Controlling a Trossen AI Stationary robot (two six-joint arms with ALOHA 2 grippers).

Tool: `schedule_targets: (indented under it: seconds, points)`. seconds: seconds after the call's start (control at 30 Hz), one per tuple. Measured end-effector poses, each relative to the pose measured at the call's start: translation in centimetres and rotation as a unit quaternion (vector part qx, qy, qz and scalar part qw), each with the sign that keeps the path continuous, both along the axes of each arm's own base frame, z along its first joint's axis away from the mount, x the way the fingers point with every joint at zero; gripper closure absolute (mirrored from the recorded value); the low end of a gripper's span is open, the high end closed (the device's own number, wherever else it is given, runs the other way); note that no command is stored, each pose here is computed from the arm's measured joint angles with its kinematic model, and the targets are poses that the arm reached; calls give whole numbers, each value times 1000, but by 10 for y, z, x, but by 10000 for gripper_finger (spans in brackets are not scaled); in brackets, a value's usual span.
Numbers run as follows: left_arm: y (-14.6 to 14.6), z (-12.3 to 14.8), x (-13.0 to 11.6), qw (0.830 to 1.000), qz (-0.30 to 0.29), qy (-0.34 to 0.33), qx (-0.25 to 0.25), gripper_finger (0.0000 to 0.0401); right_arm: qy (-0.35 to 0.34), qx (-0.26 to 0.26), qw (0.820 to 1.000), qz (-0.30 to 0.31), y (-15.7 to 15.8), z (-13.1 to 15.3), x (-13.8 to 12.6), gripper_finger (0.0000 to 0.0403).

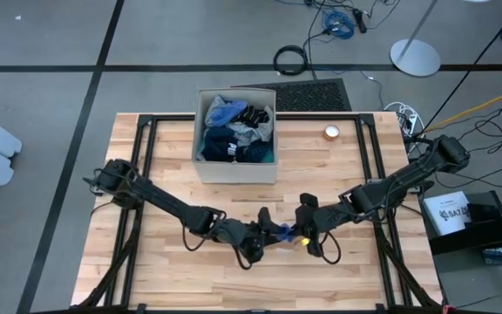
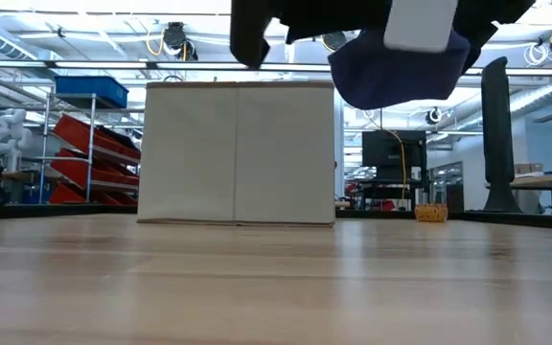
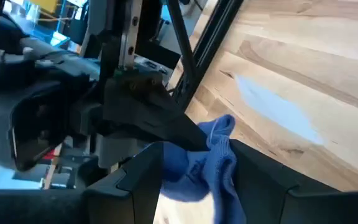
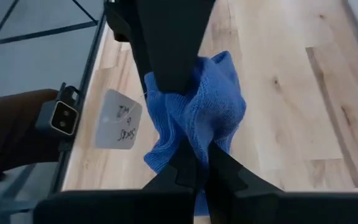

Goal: Sort clothes
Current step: Put the blue sock into the white laundry organizer

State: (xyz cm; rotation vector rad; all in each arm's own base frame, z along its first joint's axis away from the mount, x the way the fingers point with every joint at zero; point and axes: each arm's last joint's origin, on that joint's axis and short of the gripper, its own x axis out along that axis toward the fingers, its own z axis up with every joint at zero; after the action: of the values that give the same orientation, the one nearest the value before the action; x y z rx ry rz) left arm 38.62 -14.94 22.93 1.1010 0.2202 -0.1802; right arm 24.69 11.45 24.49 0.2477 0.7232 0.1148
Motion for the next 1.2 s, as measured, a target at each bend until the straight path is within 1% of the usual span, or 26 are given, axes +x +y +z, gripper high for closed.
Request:
schedule_targets:
  seconds: [0.07, 0.2, 0.33, 0.53, 0.57, 0.7, 0.83, 0.93, 1.0, 1.13, 1.17, 1.2]
  points:
    - [-1, -1, 3, 1000, -3, 6, 14, 212, 1, 5, 1000, -1, 0, 0, 0, 399]
    - [2, -10, 5, 999, 6, 41, 32, 212, 1, 7, 1000, -3, 0, 0, 0, 399]
    - [3, -10, 6, 998, 34, 38, 38, 212, 1, 7, 1000, -3, 0, 0, 0, 399]
    - [4, -9, 6, 998, 40, 32, 38, 212, 6, 21, 1000, 15, 2, 0, 0, 399]
    - [5, -9, 6, 998, 41, 32, 35, 212, 5, 23, 1000, 14, 2, 1, 0, 399]
    - [6, -9, 7, 999, 34, 33, -7, 212, -6, 28, 999, 15, 2, 2, 1, 399]
    - [3, -7, 7, 999, 26, 24, -14, 218, -20, 33, 999, 17, 3, 5, 3, 399]
    - [3, -7, 7, 999, 26, 24, -13, 248, -20, 33, 999, 18, 3, 5, 3, 399]
    - [2, -7, 7, 999, 27, 22, -16, 282, -20, 32, 999, 18, 3, 5, 3, 398]
    - [2, -6, 7, 998, 41, 20, -51, 372, -23, 19, 999, 30, 3, 5, 3, 388]
    - [2, -6, 7, 997, 45, 19, -56, 384, -24, 15, 999, 34, 3, 5, 3, 382]
    - [2, -6, 7, 997, 47, 19, -60, 386, -25, 11, 999, 37, 4, 5, 3, 376]
